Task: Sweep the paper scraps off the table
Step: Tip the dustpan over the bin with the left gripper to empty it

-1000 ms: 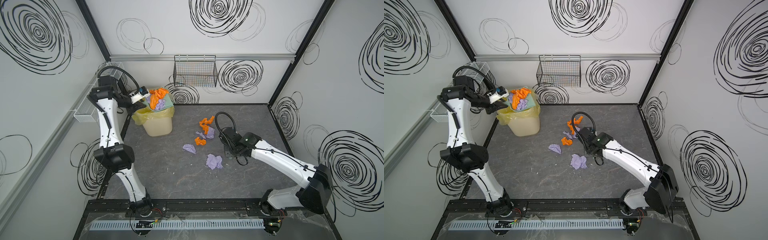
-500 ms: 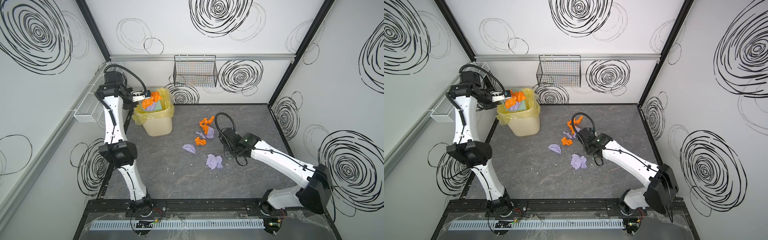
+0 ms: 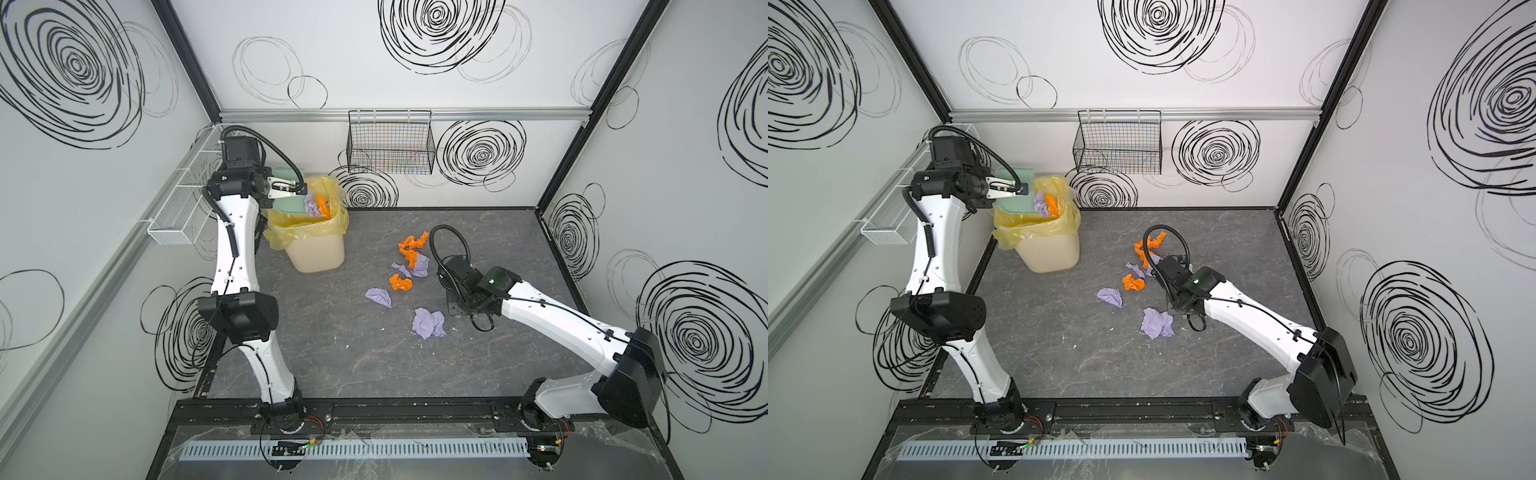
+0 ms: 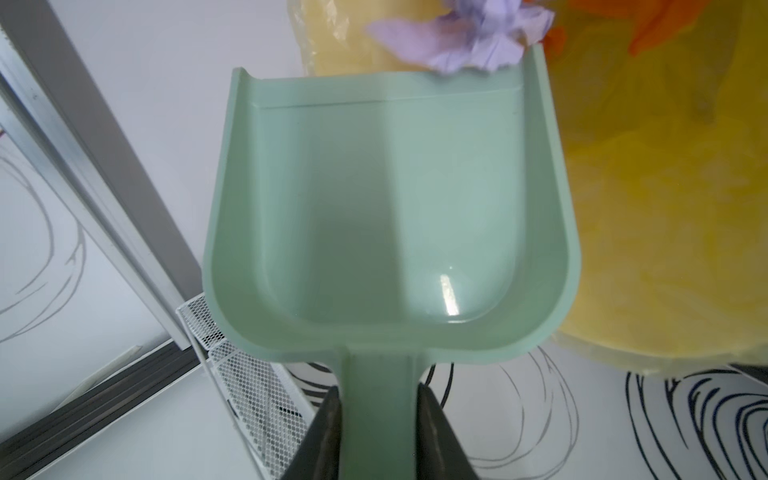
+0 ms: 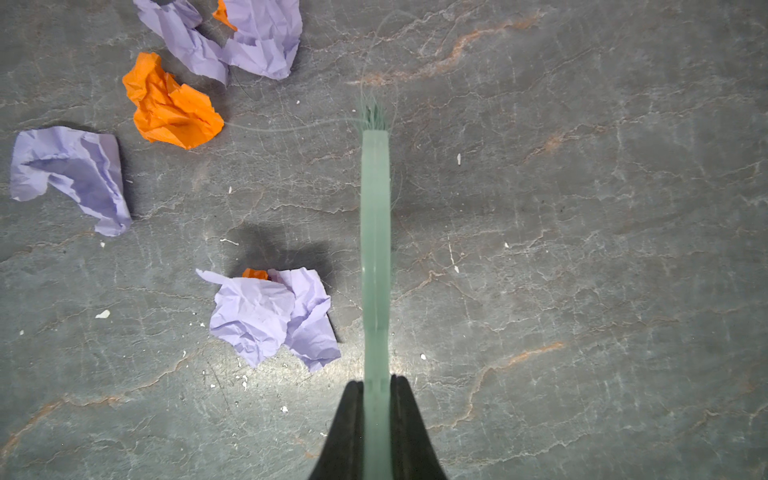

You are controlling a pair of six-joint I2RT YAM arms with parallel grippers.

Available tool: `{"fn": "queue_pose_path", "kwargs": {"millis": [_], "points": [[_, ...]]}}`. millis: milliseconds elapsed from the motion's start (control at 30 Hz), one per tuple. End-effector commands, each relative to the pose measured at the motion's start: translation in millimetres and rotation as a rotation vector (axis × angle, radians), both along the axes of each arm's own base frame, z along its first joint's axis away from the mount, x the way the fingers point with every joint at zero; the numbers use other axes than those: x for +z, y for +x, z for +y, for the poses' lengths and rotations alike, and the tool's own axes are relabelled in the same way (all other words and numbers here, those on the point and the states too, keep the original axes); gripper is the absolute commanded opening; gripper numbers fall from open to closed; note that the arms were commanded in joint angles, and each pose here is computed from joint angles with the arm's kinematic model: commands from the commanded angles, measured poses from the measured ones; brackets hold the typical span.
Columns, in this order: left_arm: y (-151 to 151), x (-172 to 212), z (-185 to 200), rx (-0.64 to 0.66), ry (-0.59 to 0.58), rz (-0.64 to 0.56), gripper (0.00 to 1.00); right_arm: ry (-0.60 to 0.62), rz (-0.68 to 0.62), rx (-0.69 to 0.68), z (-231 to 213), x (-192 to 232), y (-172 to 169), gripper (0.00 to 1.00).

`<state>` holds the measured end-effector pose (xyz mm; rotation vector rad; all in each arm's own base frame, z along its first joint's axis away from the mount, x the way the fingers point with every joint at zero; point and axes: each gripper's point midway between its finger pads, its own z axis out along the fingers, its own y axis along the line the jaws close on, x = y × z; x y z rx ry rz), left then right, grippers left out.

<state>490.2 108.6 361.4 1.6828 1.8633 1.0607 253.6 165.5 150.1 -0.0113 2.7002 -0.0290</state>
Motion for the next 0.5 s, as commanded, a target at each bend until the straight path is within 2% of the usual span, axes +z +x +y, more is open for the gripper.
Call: {"fn": "queue_pose_path", "kwargs": {"millis": [0,133,200,333,467], "points": [[-4,54,4,-0.004,0.102,-0.152,0.0,-0.012,-0.016,-0.002,-1,1,3,0.0],[-10,83,13,0.006,0.119,-0.241,0.0,-0.005,-0.03,0.0,1,6,7,0.0],[-19,99,16,-0.003,0.086,-0.289,0.0,0.007,-0.045,0.005,4,11,10,0.0],[-55,123,4,-0.049,-0.099,-0.328,0.0,0.078,-0.098,0.037,17,32,29,0.0],[-100,112,-27,-0.129,-0.306,-0.265,0.0,0.177,-0.232,0.075,38,70,62,0.0]]}}
